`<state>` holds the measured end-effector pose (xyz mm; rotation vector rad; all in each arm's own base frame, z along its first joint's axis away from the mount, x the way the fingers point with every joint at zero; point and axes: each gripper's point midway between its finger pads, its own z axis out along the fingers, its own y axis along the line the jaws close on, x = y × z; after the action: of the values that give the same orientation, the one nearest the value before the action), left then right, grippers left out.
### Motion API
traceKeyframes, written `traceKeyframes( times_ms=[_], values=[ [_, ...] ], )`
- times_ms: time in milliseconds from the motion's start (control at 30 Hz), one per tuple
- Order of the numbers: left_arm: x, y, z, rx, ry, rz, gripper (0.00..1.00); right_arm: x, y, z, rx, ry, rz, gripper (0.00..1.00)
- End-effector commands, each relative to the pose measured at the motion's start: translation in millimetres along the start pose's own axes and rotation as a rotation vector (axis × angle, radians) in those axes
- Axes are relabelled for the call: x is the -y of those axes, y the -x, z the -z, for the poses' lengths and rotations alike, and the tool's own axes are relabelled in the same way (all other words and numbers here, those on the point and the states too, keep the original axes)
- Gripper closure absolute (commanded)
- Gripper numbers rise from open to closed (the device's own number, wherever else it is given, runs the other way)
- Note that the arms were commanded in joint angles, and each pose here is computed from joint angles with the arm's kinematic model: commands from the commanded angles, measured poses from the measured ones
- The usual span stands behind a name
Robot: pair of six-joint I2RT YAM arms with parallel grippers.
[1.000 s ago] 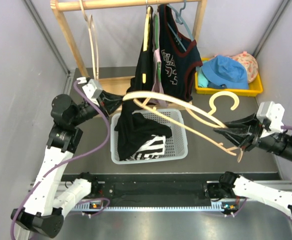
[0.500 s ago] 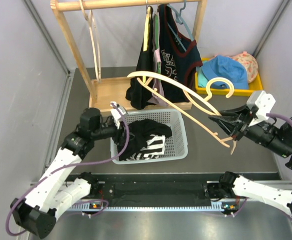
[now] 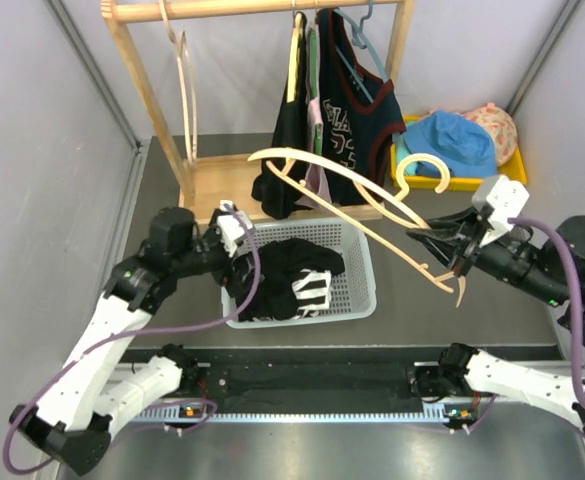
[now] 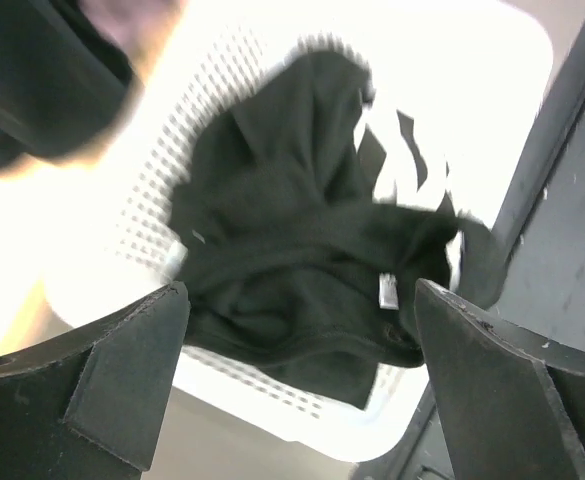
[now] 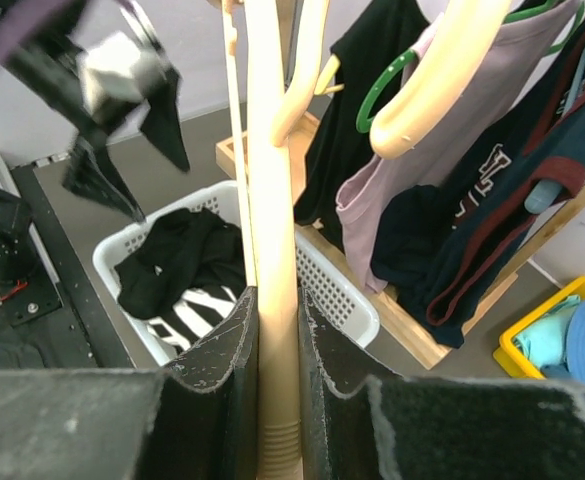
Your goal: Remove the tank top from the hanger
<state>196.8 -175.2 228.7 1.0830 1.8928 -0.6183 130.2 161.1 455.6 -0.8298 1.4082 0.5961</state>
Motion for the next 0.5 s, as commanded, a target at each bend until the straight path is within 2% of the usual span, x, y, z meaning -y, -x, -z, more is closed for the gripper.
traceKeyframes(
  times_ms=[0, 167, 200, 267, 300, 333, 400, 467],
  values=[
    [1, 47, 44, 0.128, 0.085, -0.12, 0.01, 0, 15, -11, 0.04, 0.006, 0.004, 1.0],
    [-3, 82, 81, 0.214, 0.194, -0.086, 0.01, -15, 9, -19, -0.001, 0.092, 0.011, 1.0],
    [-1, 87, 84, 0.211, 0.187, -0.073, 0.01, -20, -1, -25, -0.047, 0.122, 0.012, 1.0],
    [14, 115, 105, 0.261, 0.134, -0.129, 0.01, -33, -4, -29, -0.078, 0.199, 0.016, 1.0],
    [21, 109, 104, 0.204, 0.084, -0.117, 0.01, -38, -13, -33, -0.123, 0.23, 0.013, 1.0],
    [37, 132, 124, 0.26, 0.036, -0.166, 0.01, -47, -16, -35, -0.14, 0.281, 0.015, 1.0],
    [52, 129, 131, 0.215, -0.049, -0.205, 0.01, -56, -23, -37, -0.178, 0.339, 0.016, 1.0],
    [72, 144, 153, 0.287, -0.097, -0.287, 0.01, -71, -35, -38, -0.234, 0.439, 0.018, 1.0]
  ],
)
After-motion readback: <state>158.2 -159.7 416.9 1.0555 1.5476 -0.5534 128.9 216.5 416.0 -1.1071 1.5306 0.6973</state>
